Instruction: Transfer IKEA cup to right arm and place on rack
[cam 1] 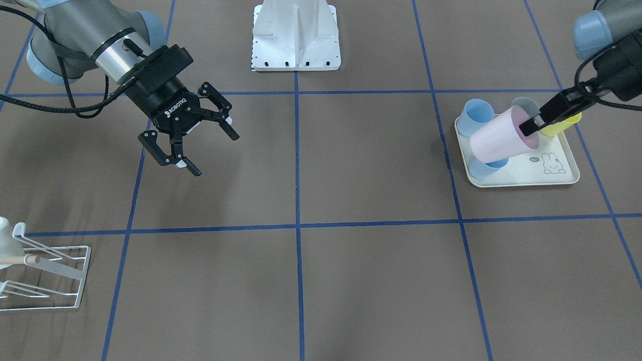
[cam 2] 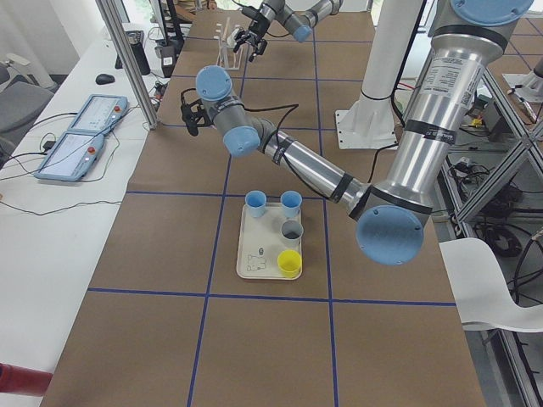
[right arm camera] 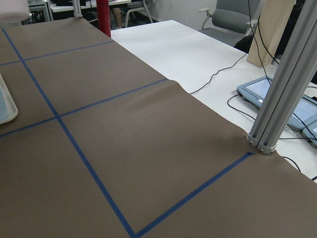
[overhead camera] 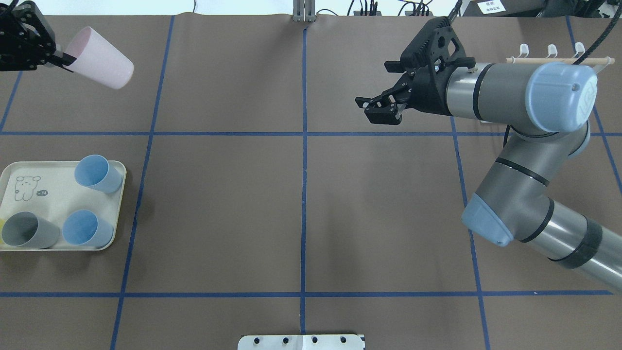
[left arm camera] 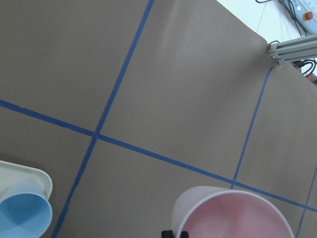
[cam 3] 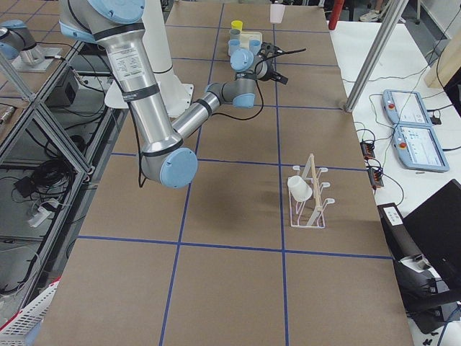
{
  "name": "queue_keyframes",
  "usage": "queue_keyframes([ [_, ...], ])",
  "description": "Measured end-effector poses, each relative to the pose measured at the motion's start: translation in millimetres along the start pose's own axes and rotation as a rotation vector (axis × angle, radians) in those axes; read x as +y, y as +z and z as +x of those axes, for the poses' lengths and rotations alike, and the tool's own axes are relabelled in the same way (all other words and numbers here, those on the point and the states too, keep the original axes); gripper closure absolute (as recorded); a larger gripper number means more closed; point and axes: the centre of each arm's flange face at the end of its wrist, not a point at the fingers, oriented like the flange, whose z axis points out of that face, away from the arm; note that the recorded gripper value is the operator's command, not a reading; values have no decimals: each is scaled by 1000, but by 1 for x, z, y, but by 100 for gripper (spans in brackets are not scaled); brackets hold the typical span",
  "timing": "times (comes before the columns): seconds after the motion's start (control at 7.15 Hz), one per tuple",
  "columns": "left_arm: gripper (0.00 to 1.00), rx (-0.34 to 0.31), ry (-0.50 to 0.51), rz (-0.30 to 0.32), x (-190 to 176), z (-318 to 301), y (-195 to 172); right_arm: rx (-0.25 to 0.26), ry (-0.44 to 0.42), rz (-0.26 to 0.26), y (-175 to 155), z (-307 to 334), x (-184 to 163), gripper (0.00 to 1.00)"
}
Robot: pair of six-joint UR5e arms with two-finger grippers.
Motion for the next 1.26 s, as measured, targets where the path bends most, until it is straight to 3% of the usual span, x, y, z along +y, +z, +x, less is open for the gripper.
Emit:
queue_keyframes([
  [0.42,100,45,-73,-99,37,62,23,-25,-94,165,13,-59,-12,1],
  [1.26,100,58,-38,-206,98,138,80,-8,-215,288,32,-132,-40,1],
])
